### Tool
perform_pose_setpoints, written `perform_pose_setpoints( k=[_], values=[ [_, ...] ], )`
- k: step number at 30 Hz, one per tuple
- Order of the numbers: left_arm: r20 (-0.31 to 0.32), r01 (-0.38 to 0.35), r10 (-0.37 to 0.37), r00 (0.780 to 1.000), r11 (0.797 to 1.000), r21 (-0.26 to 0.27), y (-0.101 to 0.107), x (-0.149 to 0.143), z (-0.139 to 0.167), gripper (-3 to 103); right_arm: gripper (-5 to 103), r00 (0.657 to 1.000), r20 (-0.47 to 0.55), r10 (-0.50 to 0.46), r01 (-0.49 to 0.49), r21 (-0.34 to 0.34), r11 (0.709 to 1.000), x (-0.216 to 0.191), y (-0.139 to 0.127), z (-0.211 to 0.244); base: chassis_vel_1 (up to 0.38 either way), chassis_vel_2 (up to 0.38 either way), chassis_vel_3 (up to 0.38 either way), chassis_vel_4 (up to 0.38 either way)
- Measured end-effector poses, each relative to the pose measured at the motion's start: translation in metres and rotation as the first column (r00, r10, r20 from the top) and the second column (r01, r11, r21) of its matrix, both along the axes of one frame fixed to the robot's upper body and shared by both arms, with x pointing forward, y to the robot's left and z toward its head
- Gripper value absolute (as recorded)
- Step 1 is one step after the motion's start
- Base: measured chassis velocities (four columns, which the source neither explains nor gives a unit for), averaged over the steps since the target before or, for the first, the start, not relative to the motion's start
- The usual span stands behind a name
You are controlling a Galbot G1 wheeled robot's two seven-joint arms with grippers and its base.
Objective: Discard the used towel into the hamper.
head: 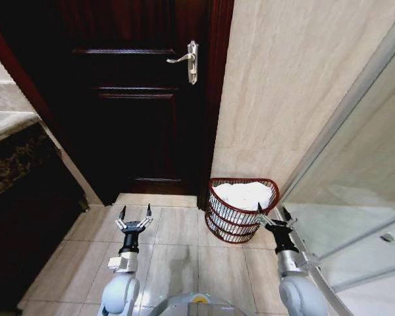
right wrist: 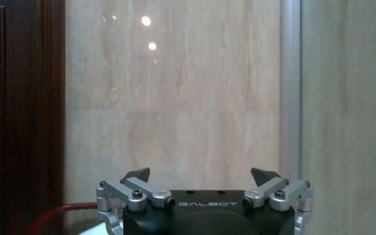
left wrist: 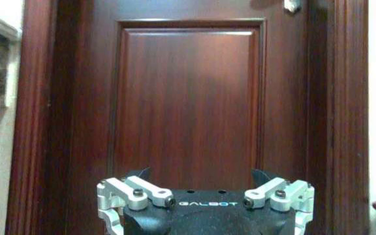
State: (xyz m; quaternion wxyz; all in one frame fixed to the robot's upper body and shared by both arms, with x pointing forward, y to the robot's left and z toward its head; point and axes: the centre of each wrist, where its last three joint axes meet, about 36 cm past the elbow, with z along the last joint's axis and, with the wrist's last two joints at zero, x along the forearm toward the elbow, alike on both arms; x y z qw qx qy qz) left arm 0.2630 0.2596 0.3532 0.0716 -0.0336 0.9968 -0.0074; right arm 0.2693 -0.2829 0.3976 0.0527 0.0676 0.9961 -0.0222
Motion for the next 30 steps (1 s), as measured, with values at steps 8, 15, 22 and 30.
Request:
perform_pose_setpoints(
  k=[8,15,22,30],
  values=[
    [-0.033,0.039,-0.037,0.999,0.998,0.058,0.017,0.007,0.037,100,100,1.0,0.011,0.011,-0.011,-0.008,1.0,-0.013,0.005,0.002,0.0,0.0,0.0,0.0],
    [-0.049,0.037,-0.034,0.998,0.998,0.045,0.011,0.004,0.043,100,100,0.999,0.017,0.029,-0.029,0.002,1.0,-0.014,0.015,0.016,0.0,0.0,0.0,0.0],
    [-0.044,0.029,-0.026,0.999,0.998,0.052,0.013,0.002,0.044,100,100,0.999,0.029,0.034,-0.033,-0.011,0.999,-0.01,0.017,0.032,0.0,0.0,0.0,0.0],
    [-0.037,0.012,-0.009,0.999,0.998,0.06,0.016,0.002,0.051,100,100,0.998,0.033,0.047,-0.047,-0.001,0.999,-0.009,0.021,0.041,0.0,0.0,0.0,0.0]
  ],
)
